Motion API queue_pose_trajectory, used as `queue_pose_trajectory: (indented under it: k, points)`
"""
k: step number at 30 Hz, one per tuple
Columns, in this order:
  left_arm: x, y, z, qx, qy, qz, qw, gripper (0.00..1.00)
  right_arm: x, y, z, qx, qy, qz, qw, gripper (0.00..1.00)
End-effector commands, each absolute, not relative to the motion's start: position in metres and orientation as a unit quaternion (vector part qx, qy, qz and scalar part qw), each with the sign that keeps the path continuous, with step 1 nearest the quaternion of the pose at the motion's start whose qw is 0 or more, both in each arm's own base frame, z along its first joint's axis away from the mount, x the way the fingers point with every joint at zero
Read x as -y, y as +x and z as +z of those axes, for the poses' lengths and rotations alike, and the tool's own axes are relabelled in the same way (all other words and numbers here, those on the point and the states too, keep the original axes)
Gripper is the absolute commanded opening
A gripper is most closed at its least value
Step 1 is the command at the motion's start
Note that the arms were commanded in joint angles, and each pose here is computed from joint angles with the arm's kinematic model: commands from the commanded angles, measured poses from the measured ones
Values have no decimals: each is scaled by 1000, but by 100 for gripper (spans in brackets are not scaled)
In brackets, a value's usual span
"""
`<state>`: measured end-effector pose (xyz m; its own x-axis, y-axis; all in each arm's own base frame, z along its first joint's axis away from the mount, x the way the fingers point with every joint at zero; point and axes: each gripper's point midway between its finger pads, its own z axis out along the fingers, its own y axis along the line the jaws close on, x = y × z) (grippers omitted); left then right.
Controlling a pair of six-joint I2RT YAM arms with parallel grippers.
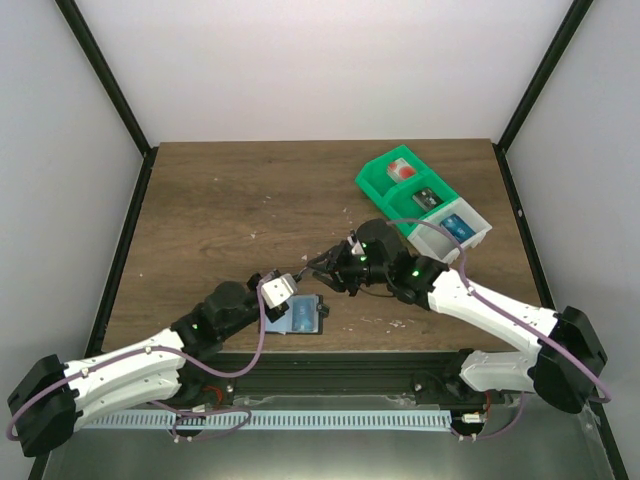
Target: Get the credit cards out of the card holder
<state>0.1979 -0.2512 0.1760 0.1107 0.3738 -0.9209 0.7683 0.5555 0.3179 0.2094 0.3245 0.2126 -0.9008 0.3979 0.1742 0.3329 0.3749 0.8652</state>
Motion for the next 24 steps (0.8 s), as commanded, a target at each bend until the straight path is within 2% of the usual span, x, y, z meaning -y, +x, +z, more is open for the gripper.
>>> queue_pose_trajectory:
  k: [1,13,15,18,20,22,24]
  points:
    - [261,193,199,-610,441,-185,631,0,-320,214,205,-829,238,506,27,30]
    - [262,193,196,-611,443,-185,630,0,-315,217,211,-823,243,512,38,29]
    - [262,193,196,-611,443,-185,629,0,-315,218,209,-826,242,508,38,21]
    - [262,194,196,-613,442,-183,629,0,-317,216,208,-826,237,511,34,2]
    - [261,194,195,-616,439,-184,628,0,-318,216,211,-823,223,521,42,1]
    - [261,196,199,-623,424,-193,628,14,-319,221,220,-816,196,539,73,0]
    - [261,197,204,-634,405,-209,625,38,-311,233,224,-816,173,536,130,1]
